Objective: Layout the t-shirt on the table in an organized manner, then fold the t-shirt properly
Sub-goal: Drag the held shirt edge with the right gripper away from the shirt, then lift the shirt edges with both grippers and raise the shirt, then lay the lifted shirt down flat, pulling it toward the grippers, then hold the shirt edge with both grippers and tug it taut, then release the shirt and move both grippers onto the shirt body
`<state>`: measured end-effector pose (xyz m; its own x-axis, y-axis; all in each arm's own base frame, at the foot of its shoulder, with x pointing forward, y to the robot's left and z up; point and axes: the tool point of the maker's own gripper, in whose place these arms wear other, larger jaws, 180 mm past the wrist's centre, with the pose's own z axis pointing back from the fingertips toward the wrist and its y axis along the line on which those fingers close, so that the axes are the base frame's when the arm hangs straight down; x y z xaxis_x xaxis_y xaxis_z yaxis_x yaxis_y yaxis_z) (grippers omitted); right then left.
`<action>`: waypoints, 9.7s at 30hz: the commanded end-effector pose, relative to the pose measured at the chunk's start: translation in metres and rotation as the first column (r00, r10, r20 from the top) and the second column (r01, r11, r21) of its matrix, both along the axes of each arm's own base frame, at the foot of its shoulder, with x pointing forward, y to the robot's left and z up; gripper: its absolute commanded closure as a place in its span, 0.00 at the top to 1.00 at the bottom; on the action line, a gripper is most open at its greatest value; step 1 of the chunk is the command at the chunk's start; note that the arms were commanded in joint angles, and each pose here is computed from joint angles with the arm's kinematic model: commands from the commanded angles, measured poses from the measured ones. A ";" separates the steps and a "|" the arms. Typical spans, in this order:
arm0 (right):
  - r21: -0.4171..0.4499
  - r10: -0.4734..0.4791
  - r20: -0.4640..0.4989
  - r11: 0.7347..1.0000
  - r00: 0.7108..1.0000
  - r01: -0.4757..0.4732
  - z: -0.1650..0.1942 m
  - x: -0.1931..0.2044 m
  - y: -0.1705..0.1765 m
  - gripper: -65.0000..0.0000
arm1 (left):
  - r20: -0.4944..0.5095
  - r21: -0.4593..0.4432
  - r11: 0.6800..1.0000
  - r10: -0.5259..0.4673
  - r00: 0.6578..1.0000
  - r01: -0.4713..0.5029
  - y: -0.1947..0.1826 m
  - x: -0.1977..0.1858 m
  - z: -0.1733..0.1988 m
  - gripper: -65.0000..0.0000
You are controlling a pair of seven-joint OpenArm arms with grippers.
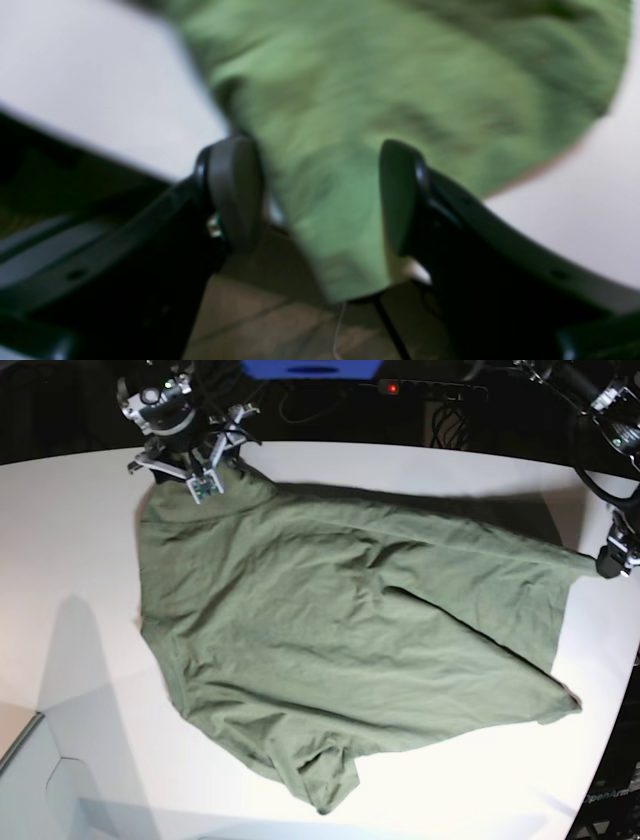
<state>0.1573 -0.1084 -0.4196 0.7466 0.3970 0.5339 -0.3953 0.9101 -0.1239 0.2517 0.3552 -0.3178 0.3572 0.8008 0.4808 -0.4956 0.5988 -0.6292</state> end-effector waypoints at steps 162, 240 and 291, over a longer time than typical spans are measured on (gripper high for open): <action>0.009 -0.235 0.220 0.971 0.947 0.239 0.041 0.063 -0.112 0.53 | -0.042 0.031 0.991 -0.131 0.990 0.133 -0.034 0.005 0.005 0.44; -0.040 -0.114 0.056 0.992 0.992 0.117 0.002 0.016 -0.074 0.50 | -0.288 0.173 0.961 -0.162 0.944 0.217 -0.050 0.030 -0.099 0.00; -0.348 -0.126 0.242 0.915 0.962 0.207 0.089 0.081 -0.159 0.60 | -0.026 0.269 0.939 -0.216 0.976 0.215 -0.063 0.066 -0.007 0.00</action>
<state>0.2317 -0.2659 -0.3398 0.7285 0.4630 0.5049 -0.1828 0.8417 -0.5081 0.3123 0.2869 -0.3378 0.5306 0.5584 0.6376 -0.3459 0.8295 -0.4385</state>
